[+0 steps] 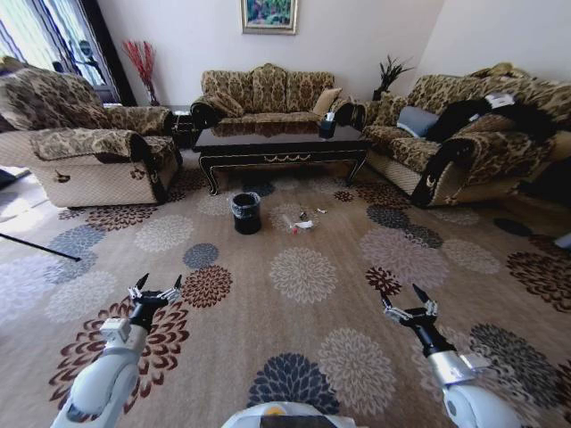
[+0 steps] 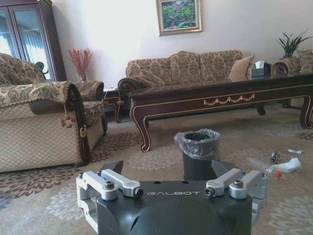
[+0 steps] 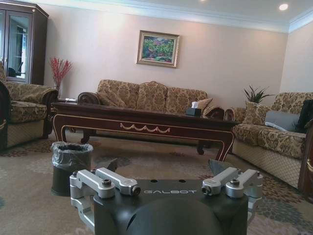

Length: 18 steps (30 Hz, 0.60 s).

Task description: Move to the front of the table and pick up the trash from the floor, then place it into the trash bin.

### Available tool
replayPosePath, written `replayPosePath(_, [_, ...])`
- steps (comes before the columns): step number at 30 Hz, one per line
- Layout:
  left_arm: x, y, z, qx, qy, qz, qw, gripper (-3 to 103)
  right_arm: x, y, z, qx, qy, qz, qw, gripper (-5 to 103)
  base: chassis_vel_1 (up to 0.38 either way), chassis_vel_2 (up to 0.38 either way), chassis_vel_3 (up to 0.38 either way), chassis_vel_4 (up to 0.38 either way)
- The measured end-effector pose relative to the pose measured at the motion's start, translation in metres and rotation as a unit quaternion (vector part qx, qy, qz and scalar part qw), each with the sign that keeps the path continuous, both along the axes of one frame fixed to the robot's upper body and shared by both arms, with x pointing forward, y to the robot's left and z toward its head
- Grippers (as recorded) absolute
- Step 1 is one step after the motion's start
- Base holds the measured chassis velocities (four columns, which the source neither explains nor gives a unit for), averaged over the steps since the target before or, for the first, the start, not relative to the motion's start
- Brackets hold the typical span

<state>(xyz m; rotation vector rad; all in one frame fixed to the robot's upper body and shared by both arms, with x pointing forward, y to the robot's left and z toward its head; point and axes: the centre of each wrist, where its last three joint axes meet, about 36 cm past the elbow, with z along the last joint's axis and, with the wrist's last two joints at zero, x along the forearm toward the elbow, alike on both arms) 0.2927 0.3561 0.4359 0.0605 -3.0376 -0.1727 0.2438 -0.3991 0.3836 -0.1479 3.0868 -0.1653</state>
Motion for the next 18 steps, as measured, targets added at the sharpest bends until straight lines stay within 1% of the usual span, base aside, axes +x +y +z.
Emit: replayPosePath(18, [-0.0009,0.0002,-0.0002,0.000,0.001,0.001,1.0000,100,-0.0004,-0.0001,-0.0021,0.002,-0.002,0.005,1.000,100,0.000,0.000,0.000,0.000])
